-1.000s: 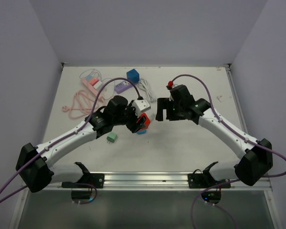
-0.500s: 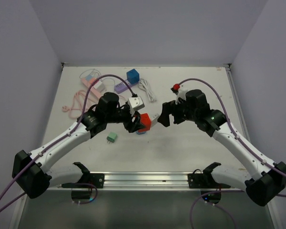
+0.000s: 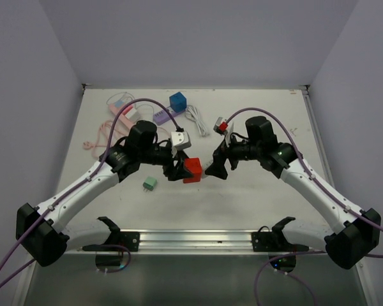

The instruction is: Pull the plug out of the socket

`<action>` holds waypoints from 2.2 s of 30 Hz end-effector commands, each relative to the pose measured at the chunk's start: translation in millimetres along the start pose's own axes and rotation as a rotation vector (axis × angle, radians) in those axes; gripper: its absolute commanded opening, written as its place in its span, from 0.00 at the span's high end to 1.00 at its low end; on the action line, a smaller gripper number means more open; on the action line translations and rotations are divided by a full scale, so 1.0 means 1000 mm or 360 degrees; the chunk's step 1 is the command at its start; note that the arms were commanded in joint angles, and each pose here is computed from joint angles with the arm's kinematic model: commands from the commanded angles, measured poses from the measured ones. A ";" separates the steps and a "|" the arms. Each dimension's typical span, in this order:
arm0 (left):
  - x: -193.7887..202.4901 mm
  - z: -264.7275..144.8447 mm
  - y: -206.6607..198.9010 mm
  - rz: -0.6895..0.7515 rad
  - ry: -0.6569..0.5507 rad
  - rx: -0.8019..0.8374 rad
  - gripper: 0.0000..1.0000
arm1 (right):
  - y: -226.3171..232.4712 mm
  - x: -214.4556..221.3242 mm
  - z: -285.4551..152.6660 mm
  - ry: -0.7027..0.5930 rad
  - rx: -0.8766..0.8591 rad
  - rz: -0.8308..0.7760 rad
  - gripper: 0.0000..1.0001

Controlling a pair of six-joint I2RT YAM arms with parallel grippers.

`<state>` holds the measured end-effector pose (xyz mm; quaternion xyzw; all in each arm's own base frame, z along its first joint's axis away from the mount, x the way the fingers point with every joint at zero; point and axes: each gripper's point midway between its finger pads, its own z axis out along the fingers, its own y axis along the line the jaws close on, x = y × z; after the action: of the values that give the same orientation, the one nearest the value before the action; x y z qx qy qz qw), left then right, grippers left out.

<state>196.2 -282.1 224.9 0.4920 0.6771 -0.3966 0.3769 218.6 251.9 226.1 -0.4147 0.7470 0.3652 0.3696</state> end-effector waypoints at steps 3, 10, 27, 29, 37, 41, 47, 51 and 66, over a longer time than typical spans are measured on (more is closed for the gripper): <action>-0.029 -0.010 -0.014 0.0150 -0.0092 0.0119 1.00 | 0.017 -0.016 -0.002 -0.0034 -0.0192 -0.0179 0.05; -0.034 -0.011 0.007 0.0174 -0.0096 -0.0064 1.00 | 0.032 -0.010 0.000 0.0025 -0.0376 -0.0156 0.18; -0.049 -0.018 0.023 0.0174 -0.0198 -0.0161 1.00 | 0.032 -0.002 0.000 0.0045 -0.0375 -0.0130 0.46; -0.050 -0.018 0.018 0.0178 -0.0203 -0.0117 1.00 | 0.031 -0.004 0.002 0.0040 -0.0365 -0.0126 0.44; -0.049 -0.017 -0.004 0.0189 -0.0208 0.0080 1.00 | 0.023 -0.004 0.009 0.0051 -0.0325 -0.0145 0.44; -0.045 -0.017 -0.009 0.0191 -0.0189 0.0134 1.00 | 0.020 0.002 0.010 0.0076 -0.0315 -0.0182 0.67; -0.035 -0.022 -0.016 0.0208 -0.0139 0.0233 1.00 | 0.022 0.017 0.003 0.0105 -0.0290 -0.0233 0.99; -0.027 -0.032 -0.020 0.0203 -0.0107 0.0323 1.00 | 0.026 0.026 -0.005 0.0086 -0.0272 -0.0320 1.00; -0.004 -0.043 -0.013 0.0231 0.0010 0.0176 1.00 | 0.003 0.052 -0.021 0.0266 -0.0022 -0.0411 1.00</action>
<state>180.3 -256.3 242.5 0.5633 0.6111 -0.4243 0.3596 188.5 238.3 207.0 -0.5384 0.6815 0.3352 0.3651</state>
